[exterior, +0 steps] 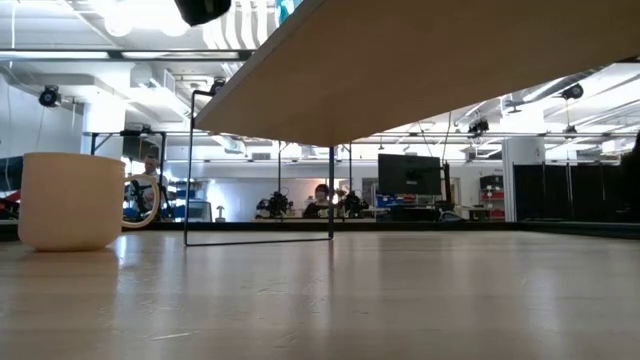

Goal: Stack small to large cups/mugs on shelf
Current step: Put the white mug on the shelf

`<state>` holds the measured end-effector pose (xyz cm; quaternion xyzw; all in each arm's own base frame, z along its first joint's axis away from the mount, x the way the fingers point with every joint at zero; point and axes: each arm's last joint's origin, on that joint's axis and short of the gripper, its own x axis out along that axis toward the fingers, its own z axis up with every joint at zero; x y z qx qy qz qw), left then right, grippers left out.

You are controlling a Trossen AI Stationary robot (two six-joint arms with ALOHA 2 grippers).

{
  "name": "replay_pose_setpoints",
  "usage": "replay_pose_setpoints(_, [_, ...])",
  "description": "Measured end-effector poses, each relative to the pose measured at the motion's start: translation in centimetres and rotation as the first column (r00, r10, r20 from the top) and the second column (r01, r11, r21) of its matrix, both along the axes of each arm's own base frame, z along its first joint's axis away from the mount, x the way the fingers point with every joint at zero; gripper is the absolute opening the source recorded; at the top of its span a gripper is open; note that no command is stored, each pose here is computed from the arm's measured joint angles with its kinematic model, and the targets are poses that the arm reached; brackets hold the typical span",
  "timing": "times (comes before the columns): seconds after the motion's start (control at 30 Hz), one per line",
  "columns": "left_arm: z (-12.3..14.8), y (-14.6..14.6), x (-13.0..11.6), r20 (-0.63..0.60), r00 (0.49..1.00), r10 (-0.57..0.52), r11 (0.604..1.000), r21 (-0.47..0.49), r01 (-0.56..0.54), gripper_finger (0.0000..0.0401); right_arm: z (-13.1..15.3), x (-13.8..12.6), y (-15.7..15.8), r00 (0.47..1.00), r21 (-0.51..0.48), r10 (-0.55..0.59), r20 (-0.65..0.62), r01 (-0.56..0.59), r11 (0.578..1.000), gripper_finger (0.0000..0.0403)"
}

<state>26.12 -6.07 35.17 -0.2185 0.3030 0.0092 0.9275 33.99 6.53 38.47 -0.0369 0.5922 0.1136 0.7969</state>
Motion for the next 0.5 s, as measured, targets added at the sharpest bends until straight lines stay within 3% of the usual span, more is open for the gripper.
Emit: replay_pose_setpoints(0.5, [-1.4,-1.3,3.9,0.102,0.993,-0.066,0.997,-0.024,0.069,0.0125,-0.9,1.1,0.2,1.0,-0.01,0.003,0.008,-0.003,1.0,0.0013])
